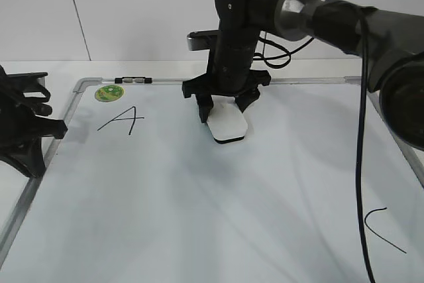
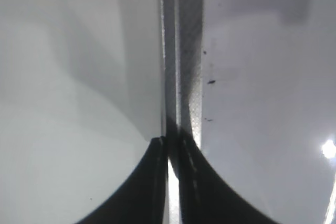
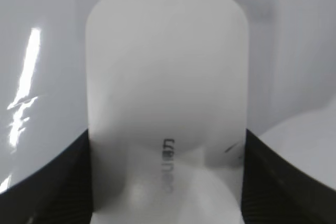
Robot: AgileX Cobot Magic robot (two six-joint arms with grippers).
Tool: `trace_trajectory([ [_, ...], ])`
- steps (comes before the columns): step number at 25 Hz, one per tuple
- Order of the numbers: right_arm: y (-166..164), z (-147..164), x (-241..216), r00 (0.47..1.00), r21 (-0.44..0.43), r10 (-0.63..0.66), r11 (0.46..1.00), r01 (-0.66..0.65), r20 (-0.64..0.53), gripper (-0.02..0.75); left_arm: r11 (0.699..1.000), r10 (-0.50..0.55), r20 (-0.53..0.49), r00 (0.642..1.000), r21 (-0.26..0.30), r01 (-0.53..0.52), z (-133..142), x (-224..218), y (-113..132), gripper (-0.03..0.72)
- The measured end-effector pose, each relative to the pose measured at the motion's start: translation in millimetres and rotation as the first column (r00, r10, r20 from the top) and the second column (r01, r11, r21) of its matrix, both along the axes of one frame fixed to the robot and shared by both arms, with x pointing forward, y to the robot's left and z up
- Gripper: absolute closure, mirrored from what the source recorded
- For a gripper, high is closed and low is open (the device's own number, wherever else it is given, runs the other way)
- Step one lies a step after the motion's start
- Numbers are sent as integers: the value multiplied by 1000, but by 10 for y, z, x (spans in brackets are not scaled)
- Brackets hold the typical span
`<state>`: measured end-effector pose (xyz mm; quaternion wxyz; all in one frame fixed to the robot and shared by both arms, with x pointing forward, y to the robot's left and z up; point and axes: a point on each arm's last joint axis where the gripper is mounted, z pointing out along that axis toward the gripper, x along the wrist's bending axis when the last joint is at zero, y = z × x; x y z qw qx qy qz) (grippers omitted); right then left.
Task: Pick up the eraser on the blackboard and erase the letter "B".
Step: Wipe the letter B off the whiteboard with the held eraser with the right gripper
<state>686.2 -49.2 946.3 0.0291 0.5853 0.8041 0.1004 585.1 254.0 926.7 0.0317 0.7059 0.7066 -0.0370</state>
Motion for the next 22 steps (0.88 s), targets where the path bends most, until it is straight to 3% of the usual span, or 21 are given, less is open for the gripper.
trace_trajectory([
  [6, -59, 1, 74, 1000, -13, -13, 1000, 13, 1, 204, 1000, 0, 0, 1000, 0, 0, 0, 0, 0, 657],
  [14, -108, 21, 296, 997, 36, -52, 998, 50, 61, 205, 1000, 0, 0, 1000, 1, 0, 0, 0, 0, 657],
  [22, -124, 5, 308, 996, 6, -51, 999, 51, 75, 205, 1000, -1, 0, 1000, 2, 1, 0, 0, 2, 657],
])
